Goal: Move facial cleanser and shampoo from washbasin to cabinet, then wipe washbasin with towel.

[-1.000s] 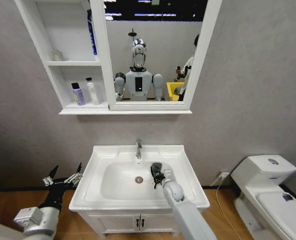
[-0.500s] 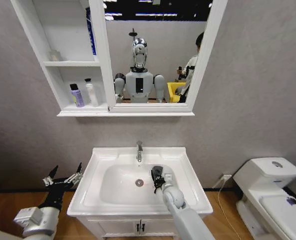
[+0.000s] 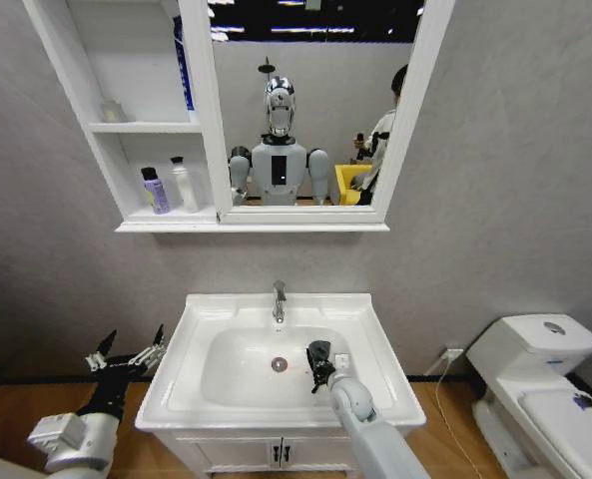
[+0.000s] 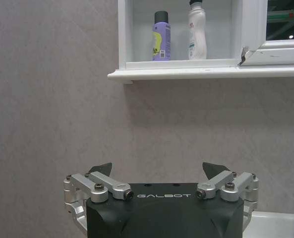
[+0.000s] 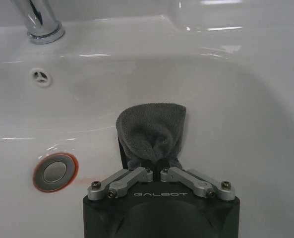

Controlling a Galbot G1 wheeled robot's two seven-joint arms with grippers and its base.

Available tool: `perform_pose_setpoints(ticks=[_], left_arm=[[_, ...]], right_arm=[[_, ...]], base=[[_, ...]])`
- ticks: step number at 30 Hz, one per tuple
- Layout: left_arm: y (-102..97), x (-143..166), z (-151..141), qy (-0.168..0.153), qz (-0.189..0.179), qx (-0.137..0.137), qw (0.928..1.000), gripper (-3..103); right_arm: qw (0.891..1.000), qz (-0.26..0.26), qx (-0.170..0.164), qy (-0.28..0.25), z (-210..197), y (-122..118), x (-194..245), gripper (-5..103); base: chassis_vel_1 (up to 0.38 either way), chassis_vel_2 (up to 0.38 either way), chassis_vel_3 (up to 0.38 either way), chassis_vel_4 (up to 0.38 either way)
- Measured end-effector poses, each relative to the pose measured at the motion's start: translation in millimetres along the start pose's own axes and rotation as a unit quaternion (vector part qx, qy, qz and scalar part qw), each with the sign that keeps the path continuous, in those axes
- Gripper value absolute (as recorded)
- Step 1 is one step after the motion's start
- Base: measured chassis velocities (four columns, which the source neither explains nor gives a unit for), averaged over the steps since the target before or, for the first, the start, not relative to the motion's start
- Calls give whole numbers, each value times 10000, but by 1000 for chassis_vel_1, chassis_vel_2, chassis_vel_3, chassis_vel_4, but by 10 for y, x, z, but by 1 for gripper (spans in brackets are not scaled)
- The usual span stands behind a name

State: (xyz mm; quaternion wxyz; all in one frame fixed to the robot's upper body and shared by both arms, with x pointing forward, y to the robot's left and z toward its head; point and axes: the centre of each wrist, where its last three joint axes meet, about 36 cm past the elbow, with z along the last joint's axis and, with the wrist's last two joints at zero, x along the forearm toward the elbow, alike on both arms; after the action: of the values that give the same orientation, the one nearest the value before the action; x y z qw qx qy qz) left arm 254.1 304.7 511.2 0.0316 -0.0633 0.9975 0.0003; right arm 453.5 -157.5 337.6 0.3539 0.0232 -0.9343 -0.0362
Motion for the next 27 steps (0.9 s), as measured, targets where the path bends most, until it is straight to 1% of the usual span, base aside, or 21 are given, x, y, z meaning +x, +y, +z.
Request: perform_pose_setpoints(ticks=[3, 5, 6, 7, 9, 11, 12, 14, 15, 17, 22, 24, 25, 27], left_arm=[[0, 0, 0, 0, 0, 0, 10000, 100], [0, 0, 0, 0, 0, 0, 10000, 100], [0, 0, 0, 0, 0, 0, 10000, 100], [0, 0, 0, 0, 0, 0, 10000, 100], [0, 0, 0, 0, 0, 0, 10000, 100], [0, 0, 0, 0, 0, 0, 10000, 100], [0, 0, 0, 0, 0, 0, 10000, 100], [0, 0, 0, 0, 0, 0, 10000, 100], [0, 0, 0, 0, 0, 0, 10000, 100], [0, 0, 0, 0, 0, 0, 10000, 100], [0, 0, 0, 0, 0, 0, 10000, 100], [0, 0, 0, 0, 0, 0, 10000, 100], [0, 0, 0, 0, 0, 0, 10000, 100], [0, 0, 0, 0, 0, 0, 10000, 100]], right_arm=[[9998, -170, -19, 73, 28, 92, -74, 2], [9992, -358, -29, 153, 46, 198, -168, 2], [9992, -358, -29, 153, 46, 198, -168, 2], [9986, -501, -35, 194, 41, 261, -225, 2], [9982, -553, -43, 205, 34, 282, -246, 2], [9959, -863, -155, 221, -8, 383, -342, 2], [9959, -863, -155, 221, -8, 383, -342, 2], [9921, -1205, -304, 143, -17, 446, -415, 2], [9921, -1205, -304, 143, -17, 446, -415, 2], [9888, -1433, -414, 94, -13, 480, -470, 2], [9878, -1456, -542, 106, -1, 486, -524, 2], [9884, -1386, -606, 100, 8, 415, -531, 2], [9894, -1305, -628, 71, 5, 342, -511, 2], [9902, -1243, -643, 36, -1, 295, -493, 2]], base=[[0, 0, 0, 0], [0, 0, 0, 0], [0, 0, 0, 0], [0, 0, 0, 0], [0, 0, 0, 0], [0, 0, 0, 0], [0, 0, 0, 0], [0, 0, 0, 0], [0, 0, 0, 0], [0, 0, 0, 0], [0, 0, 0, 0], [0, 0, 0, 0], [0, 0, 0, 0], [0, 0, 0, 0]])
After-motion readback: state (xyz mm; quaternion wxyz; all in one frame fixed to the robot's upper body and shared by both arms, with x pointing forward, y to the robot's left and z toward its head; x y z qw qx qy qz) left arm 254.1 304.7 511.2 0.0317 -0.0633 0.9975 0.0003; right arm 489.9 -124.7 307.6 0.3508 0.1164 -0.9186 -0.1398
